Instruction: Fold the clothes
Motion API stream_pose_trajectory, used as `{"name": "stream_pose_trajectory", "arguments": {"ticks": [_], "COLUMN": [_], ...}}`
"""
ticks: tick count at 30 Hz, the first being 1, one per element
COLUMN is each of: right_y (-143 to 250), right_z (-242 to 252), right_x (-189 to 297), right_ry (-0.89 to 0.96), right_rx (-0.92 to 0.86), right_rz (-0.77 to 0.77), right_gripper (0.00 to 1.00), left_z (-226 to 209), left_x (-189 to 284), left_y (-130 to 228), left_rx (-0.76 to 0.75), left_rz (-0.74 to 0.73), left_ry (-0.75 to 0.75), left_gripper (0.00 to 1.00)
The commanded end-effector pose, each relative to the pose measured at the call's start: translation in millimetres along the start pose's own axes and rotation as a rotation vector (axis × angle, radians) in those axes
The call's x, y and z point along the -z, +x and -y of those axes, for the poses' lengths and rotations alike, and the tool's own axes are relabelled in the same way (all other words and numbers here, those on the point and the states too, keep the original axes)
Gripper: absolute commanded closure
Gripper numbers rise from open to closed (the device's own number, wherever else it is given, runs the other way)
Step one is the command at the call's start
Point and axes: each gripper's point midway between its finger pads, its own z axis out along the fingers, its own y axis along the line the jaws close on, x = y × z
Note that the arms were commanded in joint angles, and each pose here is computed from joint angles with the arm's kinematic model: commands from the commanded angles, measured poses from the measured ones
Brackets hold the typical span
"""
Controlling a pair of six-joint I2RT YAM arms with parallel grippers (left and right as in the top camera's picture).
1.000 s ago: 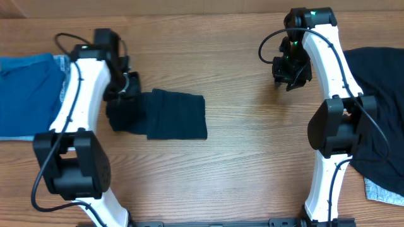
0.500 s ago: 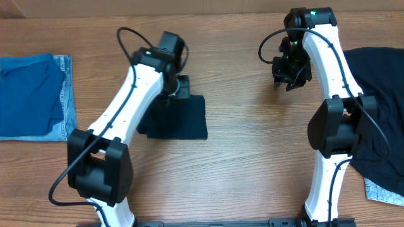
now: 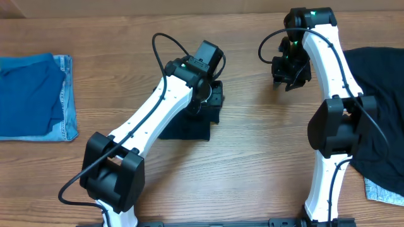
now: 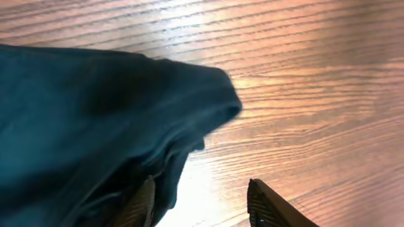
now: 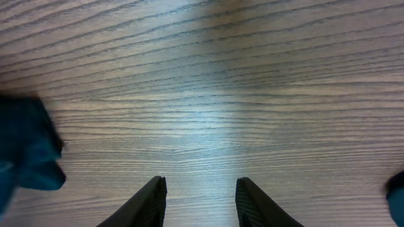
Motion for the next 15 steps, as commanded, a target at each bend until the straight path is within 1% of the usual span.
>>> {"name": "stream_pose_trajectory", "arguments": {"ticks": [1, 3, 4, 6, 9, 11, 13, 15], "right_y": [-0.2, 0.1, 1.3, 5.7, 12.1, 19.6, 29.5, 44.9], "right_z": [-5.4, -5.9, -12.1, -32.6, -55.2, -77.9, -100.6, -127.8], "right_x": [18.1, 18.1, 18.2, 19.4, 19.9, 21.1, 19.7, 14.6], "right_ry": [-0.018, -0.021, -0.054, -0.15, -0.212, -0.276, -0.299, -0.281], "right_rx": [0.015, 0.019, 0.055, 0.156, 0.274, 0.372, 0.471, 0.585], "right_rz": [0.053, 0.052, 0.047, 0.036, 0.031, 0.027, 0.02, 0.007], "right_gripper": [0.6, 0.6, 0.6, 0.6, 0.6, 0.61, 0.61, 0.62], "left_z": [-2.9, -20.2, -34.3, -59.4, -95.9, -130.5, -158.7, -186.0], "left_x": [7.8, 9.4, 11.4, 15.3, 22.6, 30.0, 36.7, 43.8], "left_y": [-3.9, -7.6, -10.6, -16.7, -31.3, -42.7, -51.2, -56.9], "left_rx": [-0.038, -0.028, -0.019, 0.026, 0.064, 0.121, 0.158, 0.185], "left_rz": [0.004, 0.009, 0.01, 0.014, 0.035, 0.058, 0.076, 0.089], "left_ry": [-0.001, -0.052, -0.087, -0.138, -0.175, -0.214, -0.228, -0.243], "left_gripper": [0.5, 0.5, 0.51, 0.51, 0.51, 0.5, 0.49, 0.49]}}
